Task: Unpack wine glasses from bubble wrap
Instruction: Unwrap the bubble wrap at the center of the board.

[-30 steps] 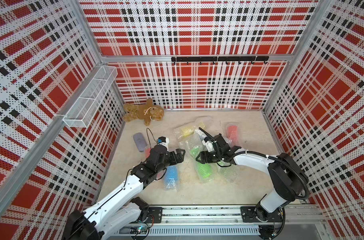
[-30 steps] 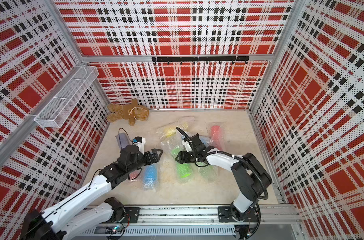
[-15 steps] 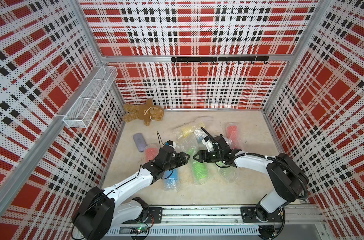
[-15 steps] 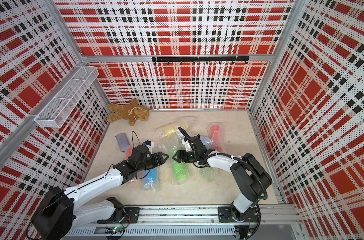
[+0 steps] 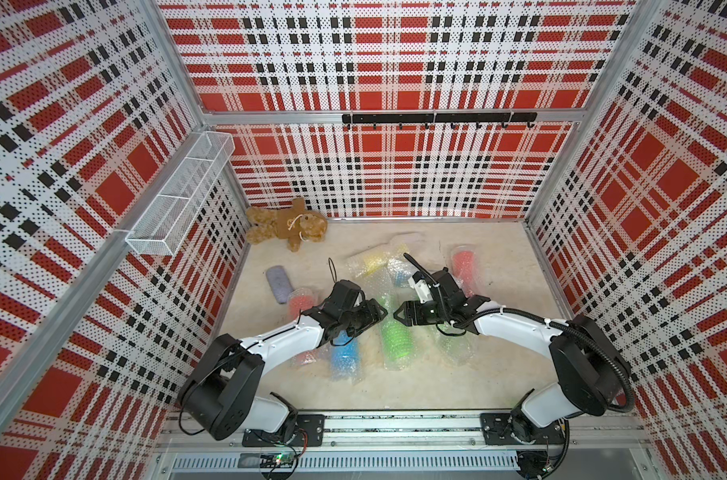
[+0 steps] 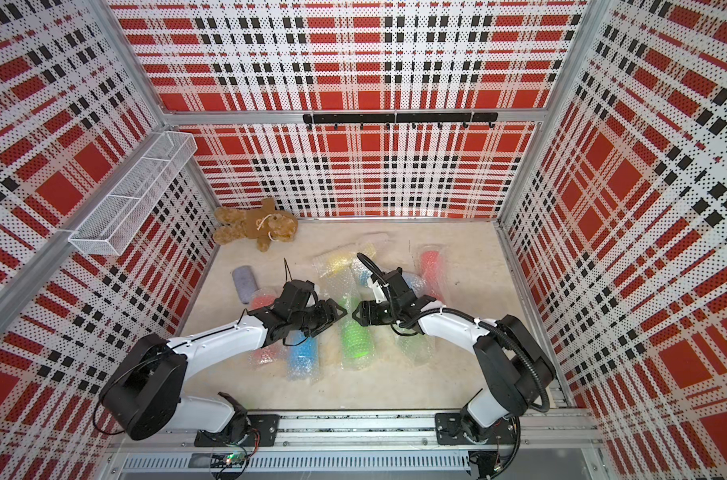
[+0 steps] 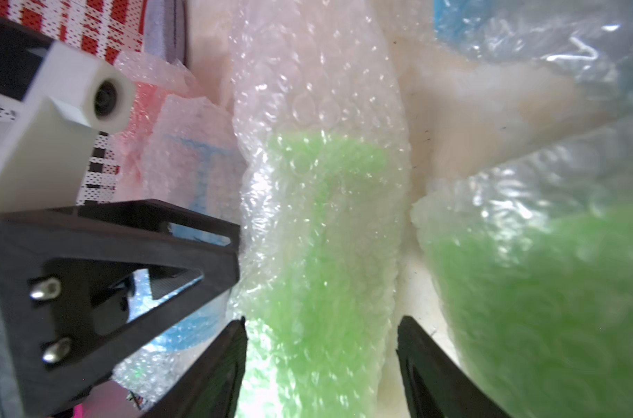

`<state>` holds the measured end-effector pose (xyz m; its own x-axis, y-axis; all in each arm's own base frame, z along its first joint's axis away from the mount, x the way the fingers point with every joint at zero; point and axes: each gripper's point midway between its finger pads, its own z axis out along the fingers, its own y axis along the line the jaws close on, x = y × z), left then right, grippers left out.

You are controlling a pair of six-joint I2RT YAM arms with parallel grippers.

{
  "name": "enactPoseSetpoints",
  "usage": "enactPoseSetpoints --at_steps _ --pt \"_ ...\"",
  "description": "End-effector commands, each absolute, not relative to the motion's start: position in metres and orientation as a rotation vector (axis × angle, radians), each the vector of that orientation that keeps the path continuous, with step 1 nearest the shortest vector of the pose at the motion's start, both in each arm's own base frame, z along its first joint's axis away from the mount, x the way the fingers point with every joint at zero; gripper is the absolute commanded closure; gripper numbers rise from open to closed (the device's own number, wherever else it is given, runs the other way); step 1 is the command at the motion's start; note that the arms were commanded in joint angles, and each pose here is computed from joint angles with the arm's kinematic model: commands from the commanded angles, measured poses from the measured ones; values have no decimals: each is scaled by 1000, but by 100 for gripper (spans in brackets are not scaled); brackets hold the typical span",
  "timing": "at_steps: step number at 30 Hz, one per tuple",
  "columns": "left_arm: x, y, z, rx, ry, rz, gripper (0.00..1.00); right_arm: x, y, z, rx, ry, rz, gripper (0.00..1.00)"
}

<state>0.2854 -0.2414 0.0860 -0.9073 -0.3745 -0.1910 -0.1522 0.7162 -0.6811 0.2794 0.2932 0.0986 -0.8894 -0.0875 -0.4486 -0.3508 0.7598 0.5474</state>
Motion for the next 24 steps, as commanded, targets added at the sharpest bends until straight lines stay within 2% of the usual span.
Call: enactPoseSetpoints --at_steps 1,11,19,24 --pt "280 -230 74 -460 2697 -871 31 272 292 115 -447 2533 803 30" --pt "279 -235 78 -500 2692 -913 33 254 315 107 -582 2562 780 26" --pt "266 -228 57 -539 2740 -875 31 250 305 93 -584 2589 725 34" --pt "272 -219 50 -556 2745 -831 32 248 302 85 -598 2603 706 39"
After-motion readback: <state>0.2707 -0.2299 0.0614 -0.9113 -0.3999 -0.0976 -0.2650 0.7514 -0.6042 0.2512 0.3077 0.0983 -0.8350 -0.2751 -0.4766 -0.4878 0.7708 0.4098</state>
